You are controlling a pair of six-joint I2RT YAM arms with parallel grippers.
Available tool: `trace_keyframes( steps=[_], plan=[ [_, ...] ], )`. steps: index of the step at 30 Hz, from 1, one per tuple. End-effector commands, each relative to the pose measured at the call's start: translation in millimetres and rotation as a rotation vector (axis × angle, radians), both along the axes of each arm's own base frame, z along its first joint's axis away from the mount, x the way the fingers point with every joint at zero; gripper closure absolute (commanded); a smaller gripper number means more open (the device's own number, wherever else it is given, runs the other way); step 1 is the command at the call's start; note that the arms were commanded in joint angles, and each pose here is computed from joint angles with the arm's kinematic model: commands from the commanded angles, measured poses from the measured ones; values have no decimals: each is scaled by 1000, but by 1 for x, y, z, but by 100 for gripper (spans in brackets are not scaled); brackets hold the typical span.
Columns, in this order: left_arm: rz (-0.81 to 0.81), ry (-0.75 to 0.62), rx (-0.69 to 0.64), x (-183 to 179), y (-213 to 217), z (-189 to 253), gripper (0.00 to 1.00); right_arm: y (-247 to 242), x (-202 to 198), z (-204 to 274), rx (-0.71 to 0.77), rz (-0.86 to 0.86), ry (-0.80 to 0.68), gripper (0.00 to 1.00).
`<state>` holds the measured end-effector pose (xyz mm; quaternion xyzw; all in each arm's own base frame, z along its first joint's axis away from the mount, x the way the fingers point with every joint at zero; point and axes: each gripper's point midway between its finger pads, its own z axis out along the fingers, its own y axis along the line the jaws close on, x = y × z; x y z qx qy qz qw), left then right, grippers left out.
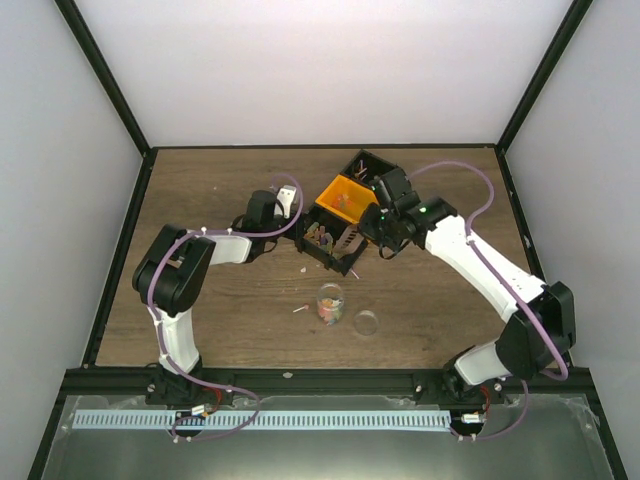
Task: Pack the candies
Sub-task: Scoop the fake candies from the storage box.
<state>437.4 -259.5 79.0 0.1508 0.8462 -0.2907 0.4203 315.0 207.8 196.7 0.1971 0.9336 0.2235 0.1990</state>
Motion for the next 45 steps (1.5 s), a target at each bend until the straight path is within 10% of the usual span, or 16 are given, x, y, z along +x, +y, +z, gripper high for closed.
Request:
trace_keyframes(
  steps=[1, 19, 45],
  plan=[
    [-7, -24, -2, 0, 0, 3, 56, -3, -8, -18, -9, -40, 55, 99],
    [-36, -37, -29, -6, -4, 9, 55, 2, 10, -44, -234, -75, 200, 99],
    [-100, -16, -11, -9, -11, 1, 58, 39, 19, -123, -80, 111, 166, 99]
  ],
)
